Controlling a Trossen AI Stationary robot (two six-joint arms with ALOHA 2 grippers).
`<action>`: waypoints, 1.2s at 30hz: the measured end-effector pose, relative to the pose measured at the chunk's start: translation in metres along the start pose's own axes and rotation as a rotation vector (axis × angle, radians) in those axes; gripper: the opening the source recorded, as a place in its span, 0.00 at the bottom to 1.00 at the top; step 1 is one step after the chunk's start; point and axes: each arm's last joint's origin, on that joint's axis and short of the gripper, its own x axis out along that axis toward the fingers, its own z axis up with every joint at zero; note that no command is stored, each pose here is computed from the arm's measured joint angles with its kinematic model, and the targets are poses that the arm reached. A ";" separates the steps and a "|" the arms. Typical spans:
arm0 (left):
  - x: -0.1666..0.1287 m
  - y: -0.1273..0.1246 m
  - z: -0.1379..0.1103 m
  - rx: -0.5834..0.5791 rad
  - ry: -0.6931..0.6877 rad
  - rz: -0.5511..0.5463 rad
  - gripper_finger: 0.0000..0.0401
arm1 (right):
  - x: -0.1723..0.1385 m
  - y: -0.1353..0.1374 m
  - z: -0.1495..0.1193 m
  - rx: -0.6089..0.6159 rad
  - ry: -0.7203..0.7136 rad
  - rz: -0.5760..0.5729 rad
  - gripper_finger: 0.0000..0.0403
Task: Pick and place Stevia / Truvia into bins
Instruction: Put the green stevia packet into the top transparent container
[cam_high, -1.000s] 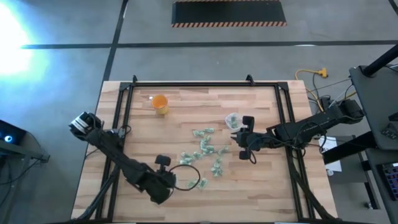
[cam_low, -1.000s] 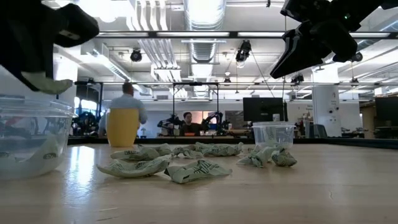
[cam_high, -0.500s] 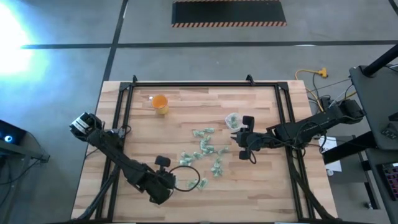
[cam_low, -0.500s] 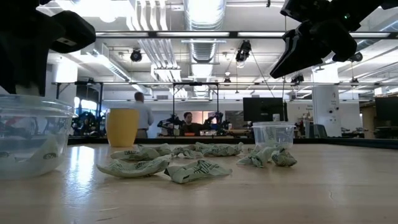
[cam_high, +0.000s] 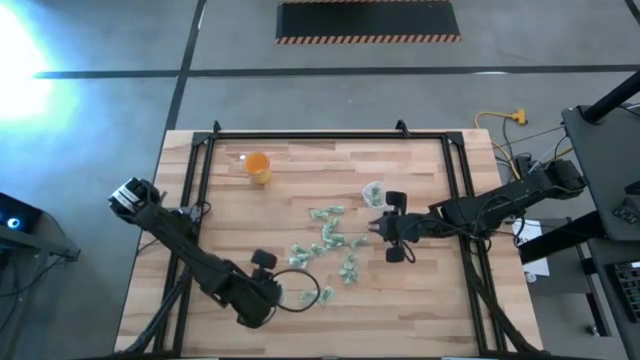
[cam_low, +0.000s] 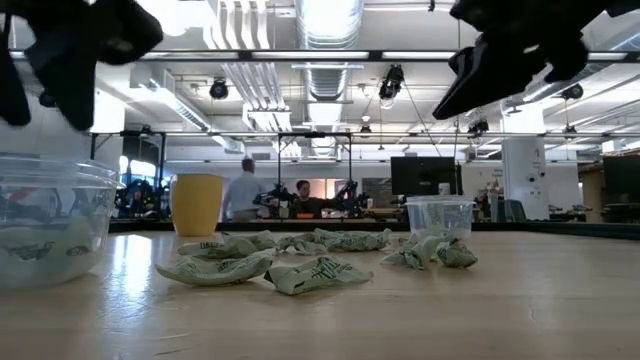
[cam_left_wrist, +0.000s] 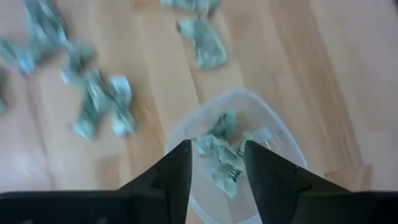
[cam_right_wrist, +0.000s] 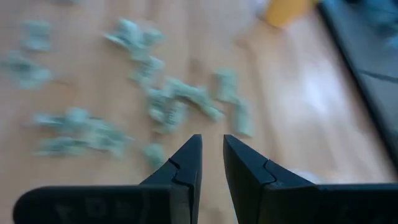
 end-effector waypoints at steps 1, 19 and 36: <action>-0.004 0.001 0.001 0.028 -0.025 0.003 0.33 | 0.000 0.001 0.002 -0.005 -0.020 0.045 0.14; -0.088 0.019 0.019 0.388 -0.526 -0.152 0.33 | -0.001 0.009 0.010 -0.057 -0.135 0.273 0.14; -0.068 0.039 -0.014 0.217 -0.462 0.331 0.33 | 0.056 0.032 -0.011 -0.090 -0.003 0.353 0.14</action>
